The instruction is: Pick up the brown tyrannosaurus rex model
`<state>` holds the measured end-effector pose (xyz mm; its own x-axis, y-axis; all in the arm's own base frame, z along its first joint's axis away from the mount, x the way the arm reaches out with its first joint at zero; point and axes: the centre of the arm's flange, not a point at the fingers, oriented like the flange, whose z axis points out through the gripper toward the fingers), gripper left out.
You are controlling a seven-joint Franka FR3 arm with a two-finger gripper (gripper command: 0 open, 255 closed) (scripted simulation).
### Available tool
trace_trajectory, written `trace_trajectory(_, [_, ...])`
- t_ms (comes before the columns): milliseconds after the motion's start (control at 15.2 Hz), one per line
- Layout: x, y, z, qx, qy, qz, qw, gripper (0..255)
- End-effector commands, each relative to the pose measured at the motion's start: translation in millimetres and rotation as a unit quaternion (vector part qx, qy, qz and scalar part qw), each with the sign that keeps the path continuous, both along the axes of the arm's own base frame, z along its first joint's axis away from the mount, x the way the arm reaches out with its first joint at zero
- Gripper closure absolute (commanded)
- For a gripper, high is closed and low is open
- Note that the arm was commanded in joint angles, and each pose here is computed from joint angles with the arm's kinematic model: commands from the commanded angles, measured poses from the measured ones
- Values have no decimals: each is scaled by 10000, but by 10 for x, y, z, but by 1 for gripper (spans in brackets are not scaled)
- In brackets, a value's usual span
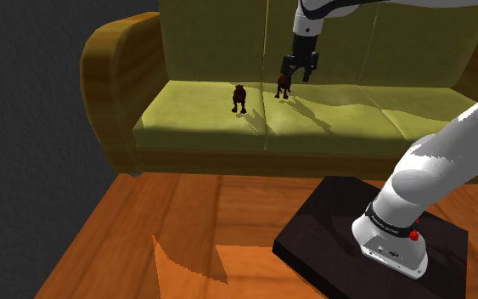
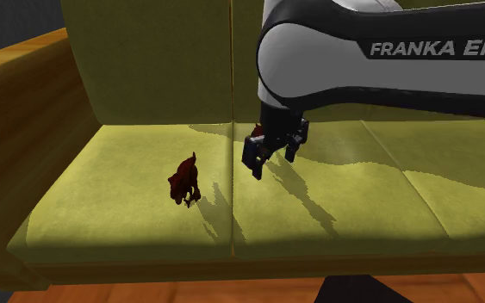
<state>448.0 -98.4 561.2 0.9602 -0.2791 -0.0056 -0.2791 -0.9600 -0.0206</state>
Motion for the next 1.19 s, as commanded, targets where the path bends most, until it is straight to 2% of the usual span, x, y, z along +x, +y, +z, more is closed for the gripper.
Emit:
trace_trajectory(0, [197, -205, -38, 81, 9, -137, 9999, 0])
trace_trajectory(462, [823, -961, -167, 370, 33, -602, 9975, 0])
trace_trajectory(990, [1447, -1881, -373, 700, 61, -1133, 9911, 0])
trace_trajectory(1122, [1449, -1884, -426, 701, 61, -1134, 9911, 0])
